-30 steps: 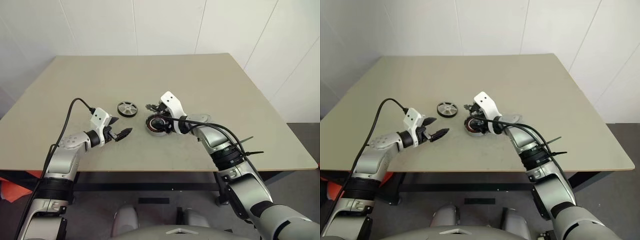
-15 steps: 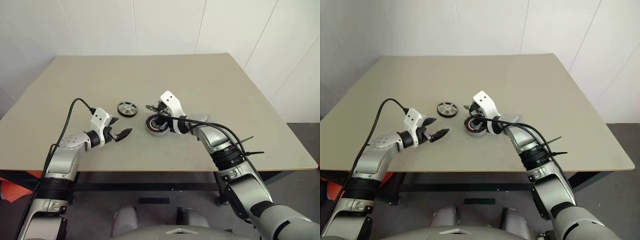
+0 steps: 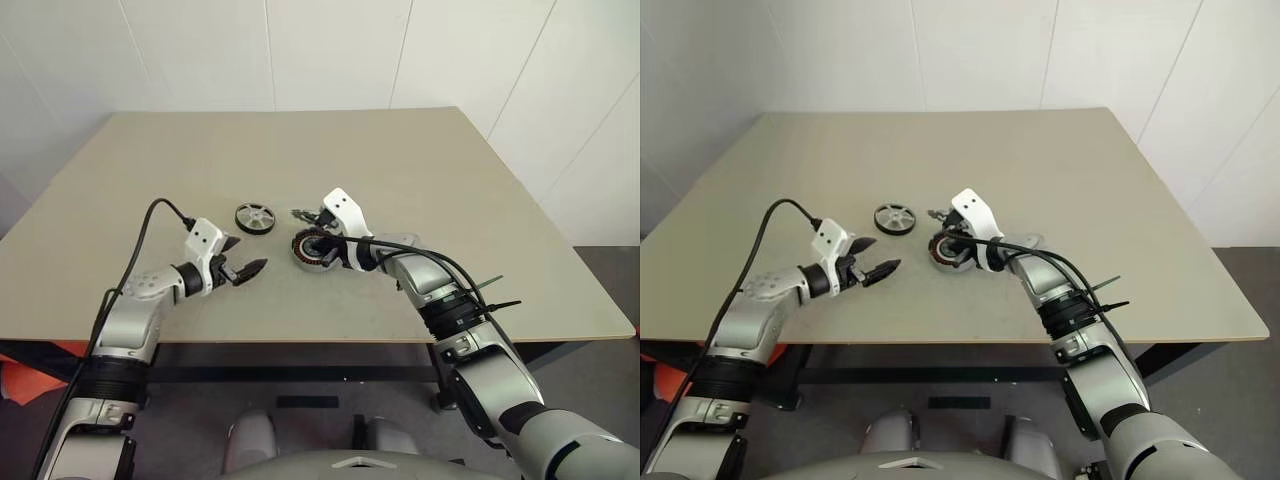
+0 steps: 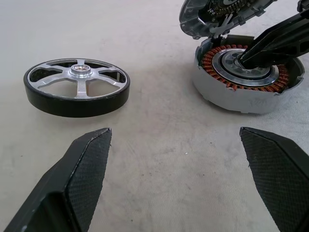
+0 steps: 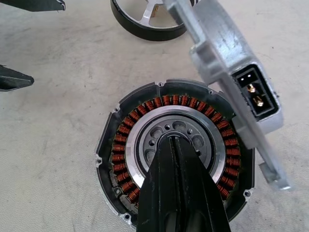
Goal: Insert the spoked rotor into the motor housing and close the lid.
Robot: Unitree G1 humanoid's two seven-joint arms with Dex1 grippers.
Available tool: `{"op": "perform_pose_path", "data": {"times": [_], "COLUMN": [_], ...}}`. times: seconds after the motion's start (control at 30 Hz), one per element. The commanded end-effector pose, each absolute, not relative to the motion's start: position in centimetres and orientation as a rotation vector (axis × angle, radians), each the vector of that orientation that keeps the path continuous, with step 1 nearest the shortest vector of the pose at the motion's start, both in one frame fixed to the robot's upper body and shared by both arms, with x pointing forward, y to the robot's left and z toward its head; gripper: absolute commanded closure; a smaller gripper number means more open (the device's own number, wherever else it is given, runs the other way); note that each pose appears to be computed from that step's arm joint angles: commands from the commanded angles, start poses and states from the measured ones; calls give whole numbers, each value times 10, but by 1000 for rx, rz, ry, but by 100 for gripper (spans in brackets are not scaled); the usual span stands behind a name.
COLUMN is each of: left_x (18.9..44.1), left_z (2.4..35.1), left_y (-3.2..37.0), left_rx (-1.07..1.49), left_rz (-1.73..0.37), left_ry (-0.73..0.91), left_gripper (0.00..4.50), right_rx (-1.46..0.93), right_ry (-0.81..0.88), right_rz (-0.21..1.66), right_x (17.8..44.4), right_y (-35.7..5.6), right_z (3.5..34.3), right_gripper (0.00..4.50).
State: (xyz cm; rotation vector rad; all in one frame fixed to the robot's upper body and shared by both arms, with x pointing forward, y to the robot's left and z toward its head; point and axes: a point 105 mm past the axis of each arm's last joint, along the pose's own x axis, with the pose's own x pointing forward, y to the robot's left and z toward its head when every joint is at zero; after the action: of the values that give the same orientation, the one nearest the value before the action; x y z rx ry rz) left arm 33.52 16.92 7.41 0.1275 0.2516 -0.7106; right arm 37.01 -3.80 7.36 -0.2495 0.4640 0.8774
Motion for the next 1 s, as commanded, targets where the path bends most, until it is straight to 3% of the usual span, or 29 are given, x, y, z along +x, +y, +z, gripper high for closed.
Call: {"op": "perform_pose_path", "data": {"times": [0.03,0.3,0.6,0.8,1.0], "left_x": [337,337,337,336,336], "left_z": [87,85,84,84,84], "left_y": [167,165,163,167,167], "left_rx": [146,145,146,148,147], "left_rz": [-720,-725,-732,-720,-718], "left_ry": [200,203,208,208,210], "left_gripper": [0,0,0,0,0], "right_rx": [-262,-264,-277,-279,-262], "right_ry": [411,370,395,435,386], "right_rz": [896,897,857,861,862], "right_x": [370,375,391,387,388], "right_y": [-34,-32,-32,-30,-33], "right_z": [90,106,94,77,96], "right_gripper": [448,448,448,448,448]}}
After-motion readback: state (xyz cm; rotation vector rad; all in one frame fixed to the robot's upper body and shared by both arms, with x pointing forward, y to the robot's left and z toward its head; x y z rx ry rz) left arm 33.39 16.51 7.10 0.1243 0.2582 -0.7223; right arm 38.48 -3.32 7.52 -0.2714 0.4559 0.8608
